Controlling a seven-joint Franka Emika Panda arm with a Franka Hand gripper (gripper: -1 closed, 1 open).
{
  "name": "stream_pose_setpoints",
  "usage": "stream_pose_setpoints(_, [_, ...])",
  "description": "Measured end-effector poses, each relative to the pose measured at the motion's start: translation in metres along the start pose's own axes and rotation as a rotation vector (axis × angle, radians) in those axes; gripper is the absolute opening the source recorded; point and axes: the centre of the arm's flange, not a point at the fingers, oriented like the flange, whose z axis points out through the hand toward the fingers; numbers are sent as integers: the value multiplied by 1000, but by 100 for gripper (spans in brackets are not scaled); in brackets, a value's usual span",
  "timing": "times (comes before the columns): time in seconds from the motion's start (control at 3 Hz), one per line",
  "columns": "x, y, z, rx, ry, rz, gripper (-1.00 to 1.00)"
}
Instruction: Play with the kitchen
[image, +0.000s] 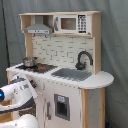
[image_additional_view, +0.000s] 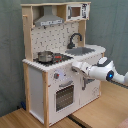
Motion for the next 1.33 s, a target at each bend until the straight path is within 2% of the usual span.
stream_pose_setpoints(1.33, [0,0,-2,-1,3,438,-100])
